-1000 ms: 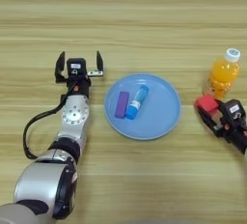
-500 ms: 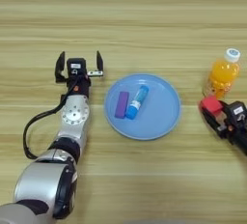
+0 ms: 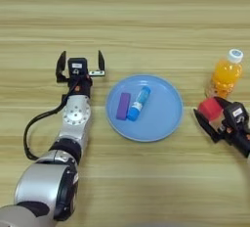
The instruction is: Move the objects on the table
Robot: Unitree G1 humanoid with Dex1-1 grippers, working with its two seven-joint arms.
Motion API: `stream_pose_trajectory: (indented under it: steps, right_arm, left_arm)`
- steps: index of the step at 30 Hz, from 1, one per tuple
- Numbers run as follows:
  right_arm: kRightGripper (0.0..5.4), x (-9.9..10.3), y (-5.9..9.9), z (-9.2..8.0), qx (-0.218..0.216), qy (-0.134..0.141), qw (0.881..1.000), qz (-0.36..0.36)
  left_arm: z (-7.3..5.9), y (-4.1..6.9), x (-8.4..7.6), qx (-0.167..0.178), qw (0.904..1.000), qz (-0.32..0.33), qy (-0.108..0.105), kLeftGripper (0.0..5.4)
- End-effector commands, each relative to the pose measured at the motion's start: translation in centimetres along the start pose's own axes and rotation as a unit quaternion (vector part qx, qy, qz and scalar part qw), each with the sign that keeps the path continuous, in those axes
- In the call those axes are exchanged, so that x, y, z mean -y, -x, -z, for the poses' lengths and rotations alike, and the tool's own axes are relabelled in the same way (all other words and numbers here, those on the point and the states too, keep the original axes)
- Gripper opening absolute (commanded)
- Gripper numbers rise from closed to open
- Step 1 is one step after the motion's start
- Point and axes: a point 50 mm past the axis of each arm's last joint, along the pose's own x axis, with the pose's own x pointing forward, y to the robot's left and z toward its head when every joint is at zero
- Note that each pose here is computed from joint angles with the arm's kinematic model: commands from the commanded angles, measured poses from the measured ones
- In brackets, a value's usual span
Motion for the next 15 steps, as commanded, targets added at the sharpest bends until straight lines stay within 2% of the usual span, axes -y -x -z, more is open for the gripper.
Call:
stream_pose_trajectory:
  steps: [1, 10, 15]
  right_arm:
    - [4.28, -0.2, 0.1, -0.5, 0.014, 0.001, 1.000, -0.004]
    - [5.22, -0.8, -0.5, -2.2, 0.047, 0.016, 0.999, -0.013]
    - [5.34, -1.5, -1.7, -3.0, 0.058, 0.037, 0.997, -0.025]
  left_arm:
    - [0.0, -0.3, 0.5, -0.008, 0.9999, 0.007, -0.007, 5.40]
    - [0.0, -0.3, 0.5, -0.008, 0.9999, 0.008, -0.007, 5.40]
    - [0.0, -0.3, 0.5, -0.008, 0.9999, 0.008, -0.007, 5.40]
